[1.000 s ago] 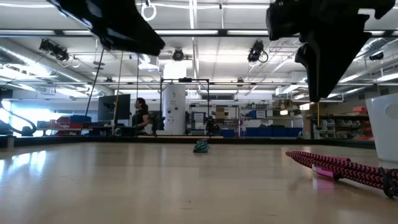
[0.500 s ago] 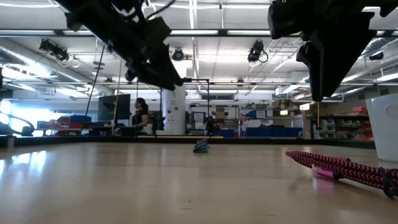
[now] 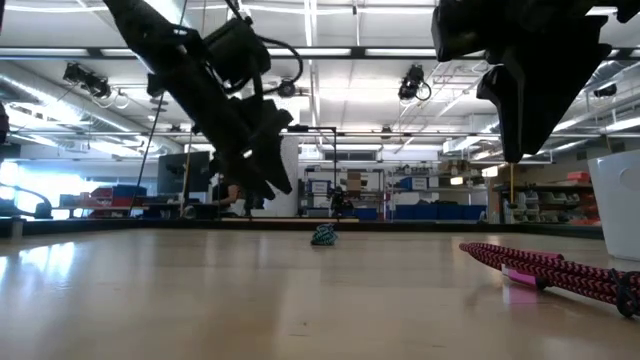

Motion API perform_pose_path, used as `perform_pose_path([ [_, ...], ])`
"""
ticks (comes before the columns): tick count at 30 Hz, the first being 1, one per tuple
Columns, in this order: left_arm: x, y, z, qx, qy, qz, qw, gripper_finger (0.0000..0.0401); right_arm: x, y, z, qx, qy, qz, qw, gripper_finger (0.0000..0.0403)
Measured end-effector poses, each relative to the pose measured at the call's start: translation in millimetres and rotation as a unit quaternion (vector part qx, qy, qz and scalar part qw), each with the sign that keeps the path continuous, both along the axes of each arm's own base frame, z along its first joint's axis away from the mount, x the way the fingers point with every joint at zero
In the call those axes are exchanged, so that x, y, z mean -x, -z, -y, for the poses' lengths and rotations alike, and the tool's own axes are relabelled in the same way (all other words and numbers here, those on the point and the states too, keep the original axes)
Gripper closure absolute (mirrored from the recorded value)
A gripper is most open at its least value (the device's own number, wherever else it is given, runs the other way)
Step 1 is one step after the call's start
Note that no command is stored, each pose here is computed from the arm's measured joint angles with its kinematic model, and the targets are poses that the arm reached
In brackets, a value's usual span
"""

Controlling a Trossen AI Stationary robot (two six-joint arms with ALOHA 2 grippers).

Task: Pick and place USB-C Cables
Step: Put the blue charger cable into the white container

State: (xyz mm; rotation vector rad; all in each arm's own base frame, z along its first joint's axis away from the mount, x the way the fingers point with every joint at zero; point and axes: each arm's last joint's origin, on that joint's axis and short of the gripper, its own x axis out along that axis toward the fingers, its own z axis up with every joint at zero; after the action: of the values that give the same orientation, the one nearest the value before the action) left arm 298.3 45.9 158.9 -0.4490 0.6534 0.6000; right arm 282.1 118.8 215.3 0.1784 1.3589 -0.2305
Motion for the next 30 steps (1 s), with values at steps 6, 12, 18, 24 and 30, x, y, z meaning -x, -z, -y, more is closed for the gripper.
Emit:
perform_pose_path([
  [6, -17, 11, 7, 0.011, 0.069, 0.043, 0.997, 0.0187, 0, 0, 0, 0.001, -0.009, 0.001, 1.0, 0.0208],
  [12, -26, 11, 12, -0.005, 0.091, 0.081, 0.993, 0.0186, 0, 0, 0, 0.0, -0.009, 0.0, 1.0, 0.0208],
  [18, -27, 23, 4, 0.025, 0.033, 0.078, 0.996, 0.0193, 0, 0, 0, 0.0, -0.009, 0.0, 1.0, 0.0208],
  [24, -54, 32, 7, 0.025, 0.047, 0.067, 0.996, 0.0197, 0, 0, 0, -0.001, -0.009, 0.001, 1.0, 0.0208],
  [30, -83, 42, 5, 0.021, 0.045, -0.025, 0.998, 0.0197, 1, 0, -4, -0.002, -0.016, 0.002, 1.0, 0.0208],
])
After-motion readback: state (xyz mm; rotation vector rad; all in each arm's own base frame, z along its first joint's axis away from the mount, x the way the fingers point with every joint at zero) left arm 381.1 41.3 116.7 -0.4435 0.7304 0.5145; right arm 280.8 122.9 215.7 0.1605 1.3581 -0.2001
